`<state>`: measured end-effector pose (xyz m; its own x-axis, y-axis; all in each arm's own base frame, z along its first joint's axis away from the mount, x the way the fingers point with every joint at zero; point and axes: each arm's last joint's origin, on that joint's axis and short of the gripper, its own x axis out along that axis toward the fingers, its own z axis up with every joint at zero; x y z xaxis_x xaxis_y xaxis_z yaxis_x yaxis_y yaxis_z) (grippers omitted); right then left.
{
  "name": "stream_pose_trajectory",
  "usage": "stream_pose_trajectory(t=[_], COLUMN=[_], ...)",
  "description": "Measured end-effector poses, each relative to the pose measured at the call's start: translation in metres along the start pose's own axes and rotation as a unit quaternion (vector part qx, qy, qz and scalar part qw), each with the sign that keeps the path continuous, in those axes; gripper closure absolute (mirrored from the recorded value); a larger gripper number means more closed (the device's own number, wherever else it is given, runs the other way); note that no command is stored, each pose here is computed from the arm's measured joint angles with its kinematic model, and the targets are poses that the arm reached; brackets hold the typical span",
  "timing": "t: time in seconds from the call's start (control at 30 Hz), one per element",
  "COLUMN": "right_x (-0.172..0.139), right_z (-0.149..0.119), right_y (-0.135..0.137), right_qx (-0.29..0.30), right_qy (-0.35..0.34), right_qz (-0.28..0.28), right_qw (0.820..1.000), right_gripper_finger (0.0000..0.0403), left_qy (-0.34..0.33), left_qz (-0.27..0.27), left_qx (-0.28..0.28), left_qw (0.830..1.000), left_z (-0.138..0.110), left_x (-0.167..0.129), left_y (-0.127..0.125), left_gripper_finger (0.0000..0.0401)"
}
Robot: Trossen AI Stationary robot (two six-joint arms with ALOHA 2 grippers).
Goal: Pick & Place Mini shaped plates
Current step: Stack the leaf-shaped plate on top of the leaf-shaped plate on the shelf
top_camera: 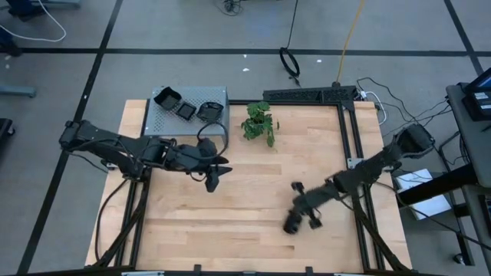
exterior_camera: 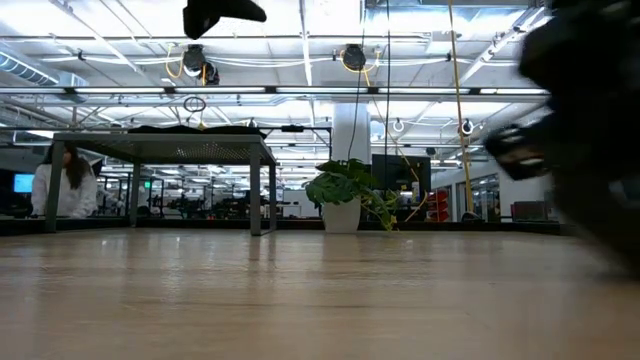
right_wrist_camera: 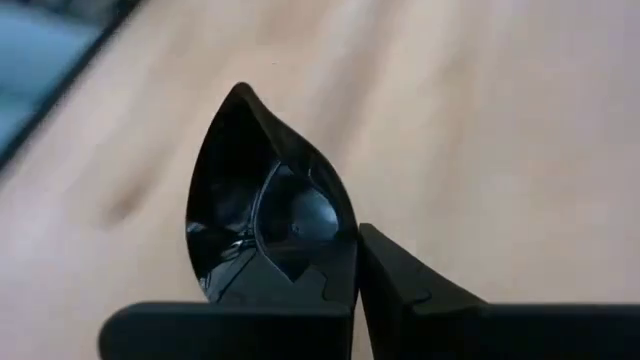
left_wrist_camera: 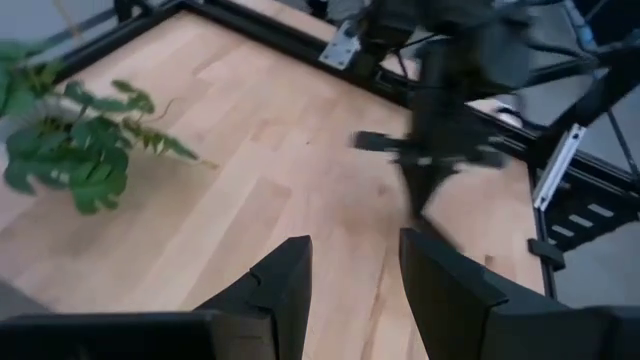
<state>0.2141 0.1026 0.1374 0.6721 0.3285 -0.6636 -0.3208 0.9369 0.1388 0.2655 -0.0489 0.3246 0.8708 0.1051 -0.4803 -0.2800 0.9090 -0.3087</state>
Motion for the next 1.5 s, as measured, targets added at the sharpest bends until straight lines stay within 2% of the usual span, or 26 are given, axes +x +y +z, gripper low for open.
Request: stream_pose_trajectory(t=[0.1,0.2,0.33,0.57,0.77,0.97,1.2,1.37,1.5], right_x=[0.009,0.022,0.042,0.07,0.084,0.084,0.08,0.069,0.047], right_z=[0.01,0.013,0.019,0.06,0.082,0.086,0.084,0.089,0.095], right_y=[-0.029,-0.057,-0.094,-0.146,-0.183,-0.204,-0.214,-0.21,-0.195], right_qx=[0.021,0.02,0.031,0.057,0.117,0.119,0.124,0.102,0.082], right_qy=[-0.056,-0.095,-0.11,-0.131,-0.109,-0.114,-0.117,-0.117,-0.112], right_qz=[-0.039,-0.032,-0.032,-0.076,-0.099,-0.117,-0.129,-0.132,-0.129], right_qw=[0.997,0.995,0.993,0.987,0.982,0.979,0.977,0.979,0.982], right_gripper_finger=[0.0402,0.0402,0.0401,0.0401,0.0399,0.037,0.0296,0.0263,0.0261], left_qy=[-0.007,-0.007,-0.007,-0.007,-0.004,-0.004,0.011,0.041,0.087], left_qz=[-0.006,-0.006,-0.005,-0.005,-0.004,-0.004,0.004,0.019,0.037], left_qx=[0.011,0.011,0.01,0.012,0.012,0.012,0.017,0.033,0.089], left_qw=[1.0,1.0,1.0,1.0,1.0,1.0,1.0,0.998,0.992], left_z=[0.001,0.001,0.001,0.001,0.001,0.001,-0.002,-0.008,-0.018], left_x=[0.0,0.0,0.0,0.0,0.0,0.0,0.0,-0.001,-0.003], left_y=[-0.002,-0.002,-0.001,-0.001,-0.001,-0.001,0.0,0.003,0.007], left_gripper_finger=[0.0247,0.0247,0.0247,0.0247,0.0247,0.0247,0.0247,0.0247,0.0247])
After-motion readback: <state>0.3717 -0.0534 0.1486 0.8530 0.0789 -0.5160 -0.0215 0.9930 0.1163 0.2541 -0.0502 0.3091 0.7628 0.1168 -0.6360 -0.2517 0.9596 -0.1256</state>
